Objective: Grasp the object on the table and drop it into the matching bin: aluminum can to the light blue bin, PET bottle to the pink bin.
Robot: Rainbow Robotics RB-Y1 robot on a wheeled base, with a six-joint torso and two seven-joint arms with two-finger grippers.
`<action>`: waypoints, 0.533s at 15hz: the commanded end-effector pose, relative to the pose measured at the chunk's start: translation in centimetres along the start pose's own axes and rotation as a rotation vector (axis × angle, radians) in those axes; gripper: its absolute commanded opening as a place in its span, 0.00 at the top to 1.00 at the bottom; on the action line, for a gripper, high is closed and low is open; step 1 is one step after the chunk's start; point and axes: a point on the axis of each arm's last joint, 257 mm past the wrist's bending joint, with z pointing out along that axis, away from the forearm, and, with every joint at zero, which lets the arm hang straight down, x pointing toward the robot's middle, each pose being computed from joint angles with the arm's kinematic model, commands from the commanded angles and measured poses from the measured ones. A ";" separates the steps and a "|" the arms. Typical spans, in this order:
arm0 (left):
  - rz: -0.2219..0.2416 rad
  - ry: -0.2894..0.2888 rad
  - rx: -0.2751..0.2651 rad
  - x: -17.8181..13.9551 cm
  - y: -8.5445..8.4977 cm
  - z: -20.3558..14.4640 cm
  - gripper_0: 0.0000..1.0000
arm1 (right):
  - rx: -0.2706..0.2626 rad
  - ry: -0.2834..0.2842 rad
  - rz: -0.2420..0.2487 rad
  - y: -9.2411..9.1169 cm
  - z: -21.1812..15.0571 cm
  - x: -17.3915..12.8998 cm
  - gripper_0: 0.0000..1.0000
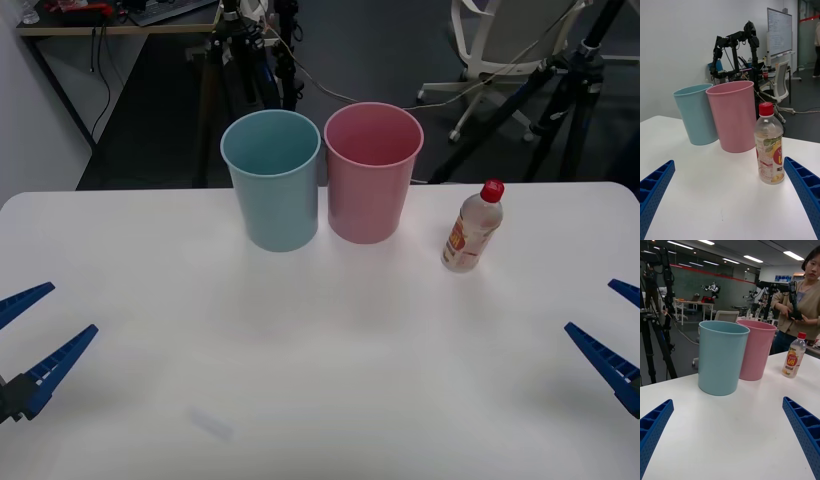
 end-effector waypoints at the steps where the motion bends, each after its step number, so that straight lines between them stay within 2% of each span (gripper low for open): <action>1: 0.000 0.000 0.000 0.0 0.0 0.0 0.00 | 0.005 -0.022 0.001 -0.2 0.5 -0.3 0.00; 8: 0.000 0.000 0.000 0.0 0.0 0.0 0.00 | 0.002 -0.027 -0.008 0.3 0.3 -0.2 0.00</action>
